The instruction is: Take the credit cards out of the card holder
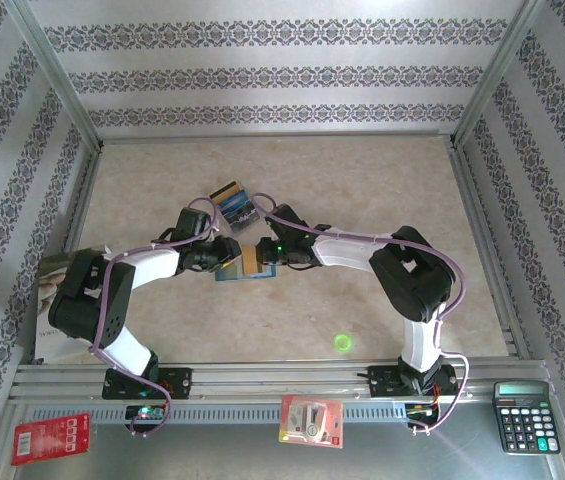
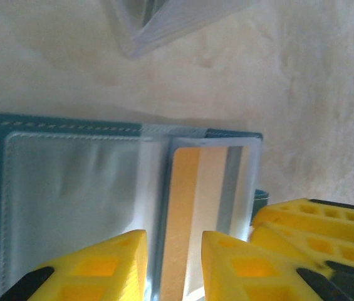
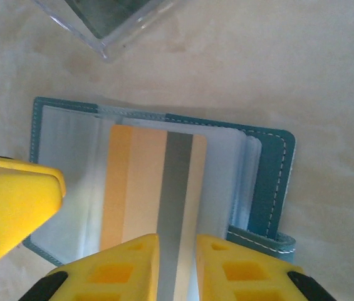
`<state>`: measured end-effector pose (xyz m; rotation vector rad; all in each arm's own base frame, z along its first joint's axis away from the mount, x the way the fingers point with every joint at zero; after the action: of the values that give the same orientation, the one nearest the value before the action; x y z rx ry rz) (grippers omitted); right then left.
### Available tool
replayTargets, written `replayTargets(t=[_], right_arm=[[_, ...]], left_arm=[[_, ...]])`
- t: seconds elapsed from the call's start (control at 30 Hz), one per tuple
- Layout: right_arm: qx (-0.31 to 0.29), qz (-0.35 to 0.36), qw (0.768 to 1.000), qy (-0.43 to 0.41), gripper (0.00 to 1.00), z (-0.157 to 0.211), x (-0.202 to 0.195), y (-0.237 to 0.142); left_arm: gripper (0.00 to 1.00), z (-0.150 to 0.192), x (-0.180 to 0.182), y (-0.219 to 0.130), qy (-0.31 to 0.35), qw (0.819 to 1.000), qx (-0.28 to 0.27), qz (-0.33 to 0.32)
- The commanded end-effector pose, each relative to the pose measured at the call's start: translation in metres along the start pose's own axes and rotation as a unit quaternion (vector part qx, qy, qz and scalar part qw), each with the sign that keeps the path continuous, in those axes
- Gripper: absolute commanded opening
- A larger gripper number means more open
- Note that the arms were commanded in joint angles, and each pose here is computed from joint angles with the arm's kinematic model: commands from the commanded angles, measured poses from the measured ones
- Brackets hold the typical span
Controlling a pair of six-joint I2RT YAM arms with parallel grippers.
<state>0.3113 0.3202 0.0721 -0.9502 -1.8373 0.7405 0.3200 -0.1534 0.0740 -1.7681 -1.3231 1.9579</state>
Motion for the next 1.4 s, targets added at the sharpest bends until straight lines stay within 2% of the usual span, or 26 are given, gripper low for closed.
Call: replayTargets(t=[0.0,0.3,0.6,1.03,1.37], right_arm=[[0.01,0.01,1.0,0.002,0.23,-0.001,0.0,0.005],[0.026,0.039,0.999,0.004,0.22,0.006,-0.011,0.013],[0.041,0.042,0.998,0.011,0.21,0.015,-0.015,0.021],[0.053,0.052,0.997,0.014,0.21,0.021,-0.021,0.025],[0.054,0.067,0.996,0.018,0.2,0.022,-0.026,0.024]], left_arm=[[0.28,-0.004,-0.006,0.004,0.0,1.0,-0.002,0.027],[0.28,-0.003,0.003,0.01,-0.001,1.0,0.006,0.01],[0.29,0.0,0.004,0.017,-0.003,1.0,0.018,0.021],[0.22,0.002,0.005,0.021,-0.014,0.999,0.028,0.035],[0.13,-0.001,0.001,0.01,0.008,1.0,0.013,0.025]])
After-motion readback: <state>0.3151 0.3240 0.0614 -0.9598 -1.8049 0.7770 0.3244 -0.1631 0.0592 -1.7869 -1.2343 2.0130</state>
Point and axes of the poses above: each hand's point on the last joint's axis, 136 mm out from that joint toward the fingers, its own y axis out along the fingers, its own x axis along the line the jaws close on, z = x × y, the point moved 4 cm from there along -y, back along the fingers, and after that the axes turned 5 degrees about -y, right-handed, at the moved point
